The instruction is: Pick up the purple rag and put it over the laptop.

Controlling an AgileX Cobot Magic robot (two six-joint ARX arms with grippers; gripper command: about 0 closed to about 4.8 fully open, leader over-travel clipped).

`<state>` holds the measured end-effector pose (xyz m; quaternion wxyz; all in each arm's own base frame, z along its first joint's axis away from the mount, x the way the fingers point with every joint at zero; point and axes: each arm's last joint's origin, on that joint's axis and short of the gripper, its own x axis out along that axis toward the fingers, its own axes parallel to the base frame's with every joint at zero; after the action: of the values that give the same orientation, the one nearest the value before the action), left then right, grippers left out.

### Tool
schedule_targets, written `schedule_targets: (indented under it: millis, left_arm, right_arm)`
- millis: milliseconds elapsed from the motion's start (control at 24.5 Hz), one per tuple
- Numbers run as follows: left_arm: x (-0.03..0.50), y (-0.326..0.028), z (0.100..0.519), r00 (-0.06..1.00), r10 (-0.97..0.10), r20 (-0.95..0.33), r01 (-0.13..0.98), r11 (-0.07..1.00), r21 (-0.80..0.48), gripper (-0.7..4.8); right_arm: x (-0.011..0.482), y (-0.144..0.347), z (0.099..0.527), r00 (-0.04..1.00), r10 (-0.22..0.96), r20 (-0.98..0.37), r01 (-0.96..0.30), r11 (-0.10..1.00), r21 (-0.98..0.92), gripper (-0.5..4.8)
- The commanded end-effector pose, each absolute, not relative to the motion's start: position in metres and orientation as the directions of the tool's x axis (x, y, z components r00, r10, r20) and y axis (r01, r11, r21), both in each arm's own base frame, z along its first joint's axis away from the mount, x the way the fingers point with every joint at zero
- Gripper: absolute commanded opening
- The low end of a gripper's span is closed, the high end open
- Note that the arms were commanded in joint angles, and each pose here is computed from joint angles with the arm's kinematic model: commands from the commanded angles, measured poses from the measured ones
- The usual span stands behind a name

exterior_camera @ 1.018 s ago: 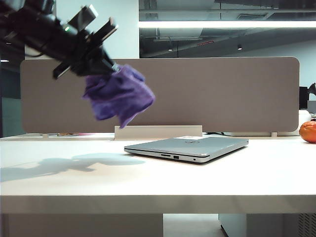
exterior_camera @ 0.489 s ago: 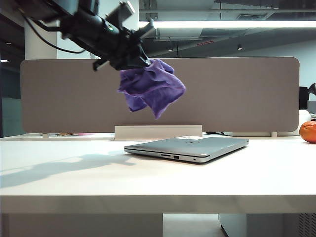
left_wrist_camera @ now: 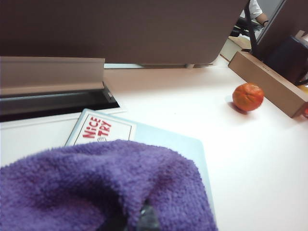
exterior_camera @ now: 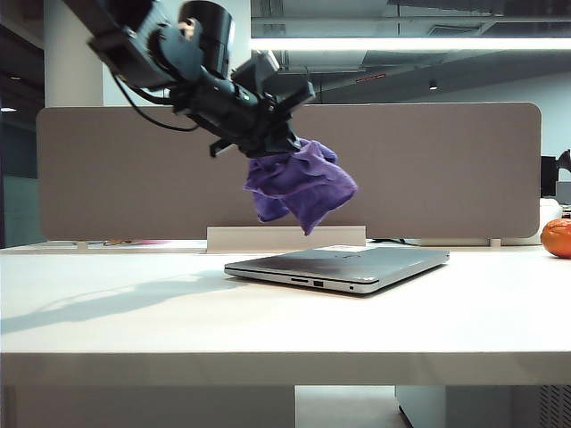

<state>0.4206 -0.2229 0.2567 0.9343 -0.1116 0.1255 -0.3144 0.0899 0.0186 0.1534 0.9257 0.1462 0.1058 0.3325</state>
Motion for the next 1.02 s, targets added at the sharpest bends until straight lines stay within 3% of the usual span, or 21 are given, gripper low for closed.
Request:
schedule_targets:
  millis: [41,367,530,611,692,855,1018]
  left_arm:
    - [0.429,-0.236,0.255,0.76,-0.628,-0.168,0.572,0.768,-0.287,-0.06]
    - [0.448,-0.261,0.239,0.739,-0.643,-0.203,0.58,0.759,-0.297,-0.06]
    - [0.453,-0.264,0.222,0.721,-0.638,-0.27,0.535,0.76,-0.369,0.01]
    - [0.452,-0.264,0.219,0.71,-0.635,-0.304,0.525,0.765,-0.374,0.81]
    - [0.451,-0.263,0.215,0.696,-0.633,-0.338,0.516,0.769,-0.378,2.56]
    - [0.447,-0.265,0.212,0.6,-0.708,-0.373,0.569,0.705,-0.423,3.46]
    - [0.443,-0.264,0.211,0.555,-0.723,-0.412,0.561,0.691,-0.455,3.72]
  right_arm:
    - [0.09,0.019,0.153,0.754,0.65,-0.093,-0.59,0.734,0.337,0.22]
    - [0.09,0.019,0.153,0.754,0.65,-0.093,-0.591,0.733,0.337,0.22]
    - [0.09,0.019,0.153,0.754,0.65,-0.093,-0.591,0.733,0.337,0.22]
    - [0.09,0.019,0.153,0.754,0.65,-0.093,-0.591,0.733,0.337,0.22]
    - [0.09,0.019,0.153,0.754,0.65,-0.093,-0.59,0.734,0.337,0.22]
    - [0.09,0.019,0.153,0.754,0.65,-0.093,-0.59,0.734,0.337,0.22]
    - [0.09,0.019,0.153,0.754,0.65,-0.093,-0.591,0.733,0.337,0.22]
